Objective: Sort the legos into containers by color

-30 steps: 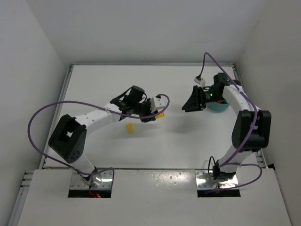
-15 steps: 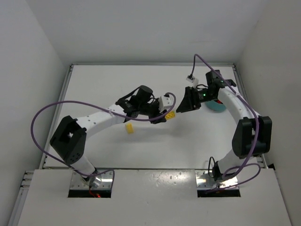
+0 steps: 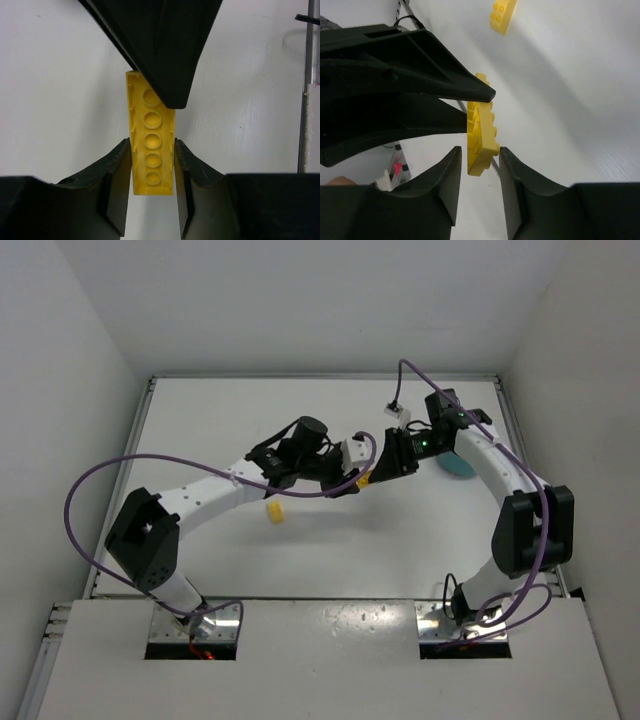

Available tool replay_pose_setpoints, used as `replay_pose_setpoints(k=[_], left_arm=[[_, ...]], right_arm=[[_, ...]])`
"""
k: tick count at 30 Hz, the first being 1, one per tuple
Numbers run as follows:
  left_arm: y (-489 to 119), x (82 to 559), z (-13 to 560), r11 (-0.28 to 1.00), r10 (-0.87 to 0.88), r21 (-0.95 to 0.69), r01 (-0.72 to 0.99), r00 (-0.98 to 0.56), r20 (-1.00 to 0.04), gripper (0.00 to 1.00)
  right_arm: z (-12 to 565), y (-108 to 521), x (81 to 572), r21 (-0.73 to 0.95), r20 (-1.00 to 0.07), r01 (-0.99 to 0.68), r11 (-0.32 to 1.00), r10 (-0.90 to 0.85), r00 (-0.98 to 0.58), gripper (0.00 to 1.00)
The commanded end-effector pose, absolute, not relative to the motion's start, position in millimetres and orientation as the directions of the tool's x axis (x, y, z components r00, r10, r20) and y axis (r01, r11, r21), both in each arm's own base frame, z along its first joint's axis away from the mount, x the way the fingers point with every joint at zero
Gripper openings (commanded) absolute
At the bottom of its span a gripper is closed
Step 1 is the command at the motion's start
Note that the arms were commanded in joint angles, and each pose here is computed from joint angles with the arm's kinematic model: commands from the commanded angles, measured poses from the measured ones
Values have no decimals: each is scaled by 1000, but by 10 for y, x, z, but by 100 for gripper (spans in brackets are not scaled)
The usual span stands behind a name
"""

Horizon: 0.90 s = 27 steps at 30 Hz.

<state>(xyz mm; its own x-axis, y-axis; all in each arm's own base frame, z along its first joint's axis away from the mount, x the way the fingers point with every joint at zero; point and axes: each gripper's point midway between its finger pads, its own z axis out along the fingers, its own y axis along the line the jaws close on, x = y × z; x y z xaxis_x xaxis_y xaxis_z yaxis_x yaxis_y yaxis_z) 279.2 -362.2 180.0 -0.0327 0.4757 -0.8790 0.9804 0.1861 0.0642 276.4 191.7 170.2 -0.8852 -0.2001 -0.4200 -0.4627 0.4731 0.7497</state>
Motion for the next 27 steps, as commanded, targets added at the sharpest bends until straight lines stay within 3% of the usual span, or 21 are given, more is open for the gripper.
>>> replay_pose_setpoints(k=[1, 2, 7, 10, 11, 13, 14, 15, 16, 21, 24, 27], left_arm=[[-3723, 2780, 2163, 178, 412, 115, 977, 33, -911, 21], [-3741, 2764, 2161, 173, 416, 127, 977, 44, -908, 21], [-3741, 2729, 2151, 167, 421, 139, 976, 57, -905, 21], [-3750, 2700, 2131, 165, 430, 138, 977, 55, -901, 22], [-3736, 2712, 2168, 169, 429, 154, 973, 68, -901, 37], [-3720, 2717, 2148, 176, 438, 153, 973, 62, -897, 57], [-3694, 2720, 2173, 186, 441, 158, 970, 62, -895, 80], [-3693, 2720, 2173, 186, 441, 158, 970, 62, -895, 92], [-3669, 2717, 2199, 193, 443, 163, 968, 62, -894, 97], [-3481, 2791, 2399, 210, 391, 128, 969, 36, -920, 99], [-3306, 2885, 2479, 247, 390, 122, 961, 16, -921, 99], [-3132, 2901, 2560, 277, 383, 123, 953, 8, -924, 99]], right_arm=[[1827, 1966, 2875, 733, -470, -505, 456, -197, -860, 35], [1827, 1966, 2875, 733, -470, -505, 456, -197, -860, 29], [1890, 1996, 2920, 742, -475, -510, 435, -195, -858, 24], [1934, 2008, 2952, 740, -486, -522, 425, -198, -851, 15], [1965, 2009, 2957, 739, -488, -523, 425, -197, -850, 13], [1974, 2002, 2983, 726, -502, -536, 431, -202, -841, 7], [1972, 1983, 3002, 706, -517, -554, 441, -213, -829, 5], [1949, 1967, 2990, 702, -511, -552, 451, -220, -831, 5], [2052, 1959, 3045, 673, -546, -579, 461, -219, -809, 4], [2178, 1589, 3373, 442, -618, -603, 664, -261, -741, 3], [2272, 1205, 3692, 220, -648, -546, 808, -298, -701, 3], [2175, 649, 3923, 43, -547, -419, 907, -330, -769, 2]])
